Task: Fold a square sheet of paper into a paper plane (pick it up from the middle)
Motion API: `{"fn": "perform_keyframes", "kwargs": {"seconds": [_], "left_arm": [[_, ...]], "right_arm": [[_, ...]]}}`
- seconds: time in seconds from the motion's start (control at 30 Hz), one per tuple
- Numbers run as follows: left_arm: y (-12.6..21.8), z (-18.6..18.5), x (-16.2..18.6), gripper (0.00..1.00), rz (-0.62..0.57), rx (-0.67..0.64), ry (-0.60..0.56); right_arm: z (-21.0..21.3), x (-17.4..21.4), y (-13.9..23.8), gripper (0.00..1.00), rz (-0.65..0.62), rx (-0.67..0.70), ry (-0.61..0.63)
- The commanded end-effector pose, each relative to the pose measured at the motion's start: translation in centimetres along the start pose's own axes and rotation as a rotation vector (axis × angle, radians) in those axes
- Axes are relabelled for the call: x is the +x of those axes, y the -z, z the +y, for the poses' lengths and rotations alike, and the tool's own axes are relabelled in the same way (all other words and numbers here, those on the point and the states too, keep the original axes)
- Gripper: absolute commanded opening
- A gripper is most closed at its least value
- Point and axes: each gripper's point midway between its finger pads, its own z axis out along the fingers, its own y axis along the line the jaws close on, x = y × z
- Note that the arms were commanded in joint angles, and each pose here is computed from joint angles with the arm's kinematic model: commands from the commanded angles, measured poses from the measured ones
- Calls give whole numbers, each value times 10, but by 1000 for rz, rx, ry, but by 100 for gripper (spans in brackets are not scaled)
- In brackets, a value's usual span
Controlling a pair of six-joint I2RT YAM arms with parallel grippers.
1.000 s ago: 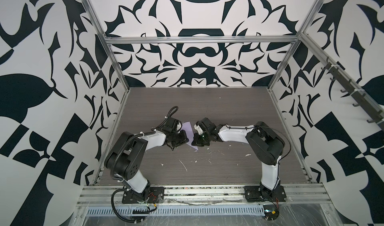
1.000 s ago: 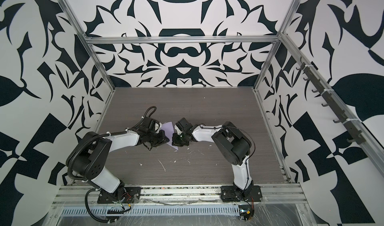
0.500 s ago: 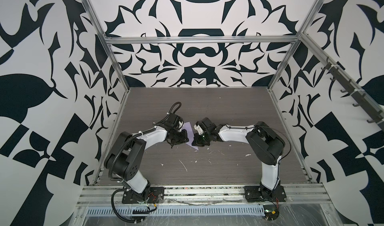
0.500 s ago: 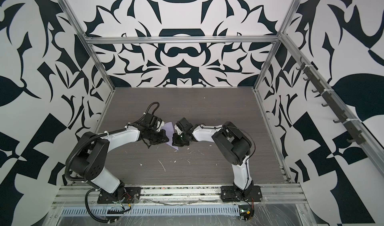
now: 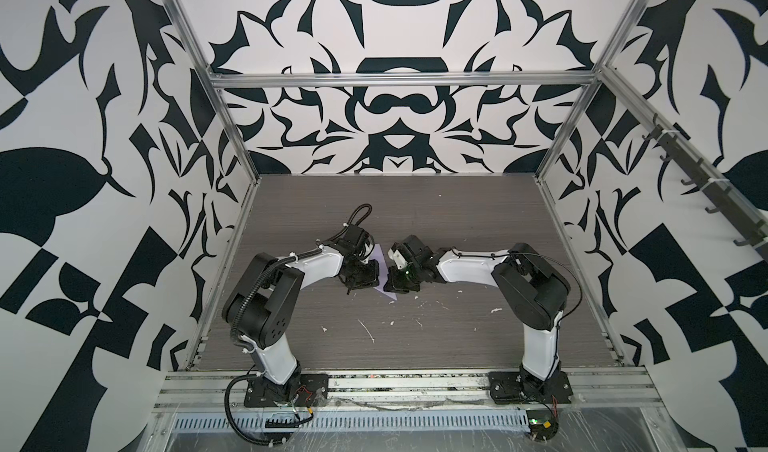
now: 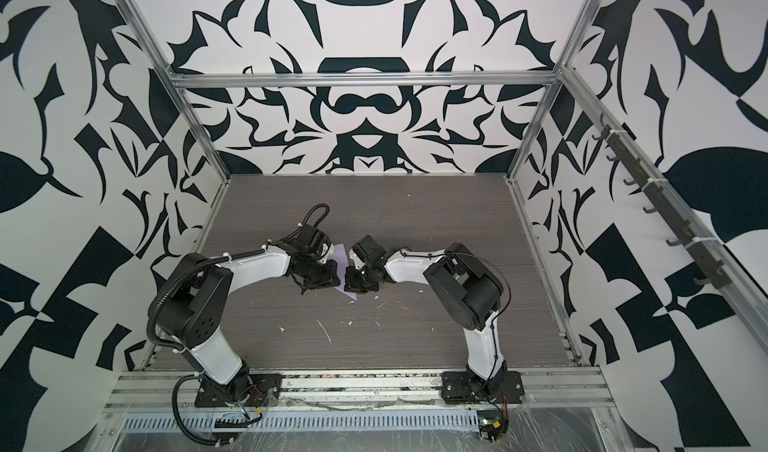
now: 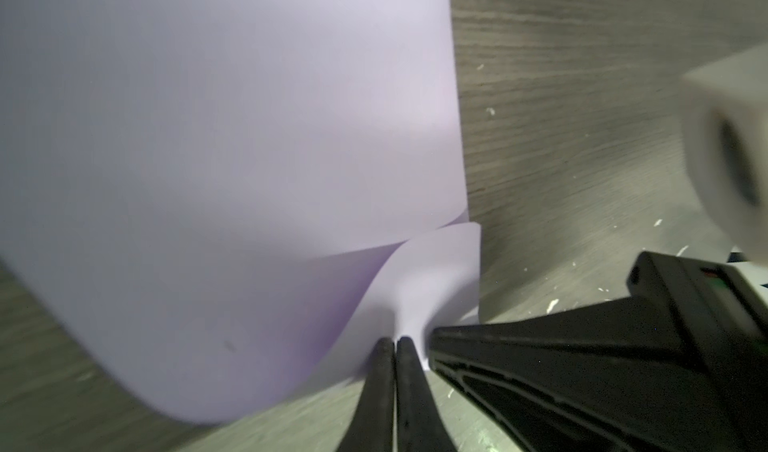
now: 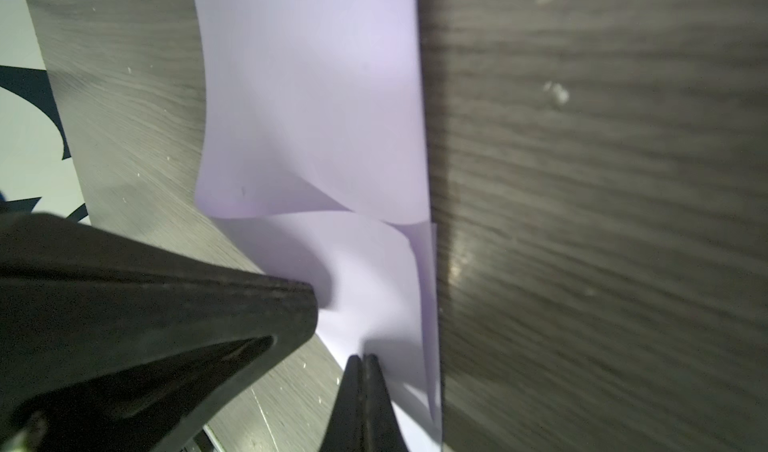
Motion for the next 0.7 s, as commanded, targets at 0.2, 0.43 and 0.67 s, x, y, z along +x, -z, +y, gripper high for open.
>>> {"fn": "perform_keyframes", "kwargs": {"seconds": [0.2,0.43,0.67], "left_arm": [[2,33,10,8,65,-188,-4],[7,58,-1,8,36,-284,91],[19,91,2,8,52,-393,147]], "right_arm": [[-45,29,-7,0,101,157,-63],[-48,30,-7,0,102,167,-62],[-49,30,-6,0,101,174,-57]]}}
